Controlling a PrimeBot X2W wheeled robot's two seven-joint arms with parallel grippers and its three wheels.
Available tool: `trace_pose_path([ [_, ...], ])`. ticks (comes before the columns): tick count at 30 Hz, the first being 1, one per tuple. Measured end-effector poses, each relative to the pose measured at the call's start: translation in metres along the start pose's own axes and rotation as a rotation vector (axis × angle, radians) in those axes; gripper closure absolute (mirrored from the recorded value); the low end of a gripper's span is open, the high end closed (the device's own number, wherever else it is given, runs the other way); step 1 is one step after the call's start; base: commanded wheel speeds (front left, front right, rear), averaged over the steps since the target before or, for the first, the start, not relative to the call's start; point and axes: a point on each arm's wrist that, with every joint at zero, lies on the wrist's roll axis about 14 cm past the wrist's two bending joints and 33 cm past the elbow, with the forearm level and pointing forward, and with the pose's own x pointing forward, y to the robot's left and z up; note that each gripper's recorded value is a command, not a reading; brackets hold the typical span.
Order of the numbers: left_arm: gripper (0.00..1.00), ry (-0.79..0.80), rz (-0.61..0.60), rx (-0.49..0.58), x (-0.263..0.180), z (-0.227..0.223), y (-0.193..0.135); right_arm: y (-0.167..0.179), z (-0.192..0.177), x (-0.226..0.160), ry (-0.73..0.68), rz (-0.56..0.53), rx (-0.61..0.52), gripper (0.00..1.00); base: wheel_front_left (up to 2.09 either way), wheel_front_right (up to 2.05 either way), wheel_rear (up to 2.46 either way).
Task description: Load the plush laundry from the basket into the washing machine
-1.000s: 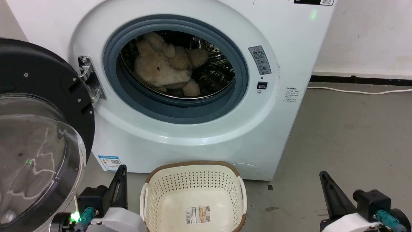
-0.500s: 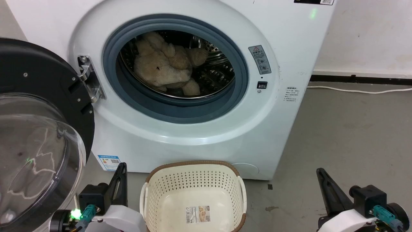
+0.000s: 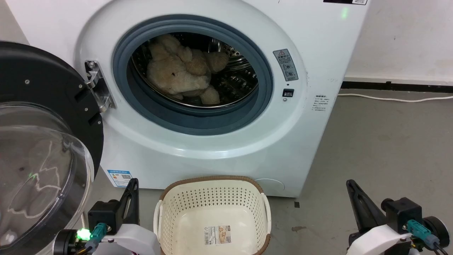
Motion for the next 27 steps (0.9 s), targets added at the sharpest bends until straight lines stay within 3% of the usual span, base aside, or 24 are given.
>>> trace_pose_path([
  [27, 1.0, 0.008, 0.006, 0.014, 0.0012, -0.001, 0.0, 0.0009, 0.0027, 0.0034, 0.003, 0.004, -0.011, 1.0, 0.0, 0.0, 0.0],
])
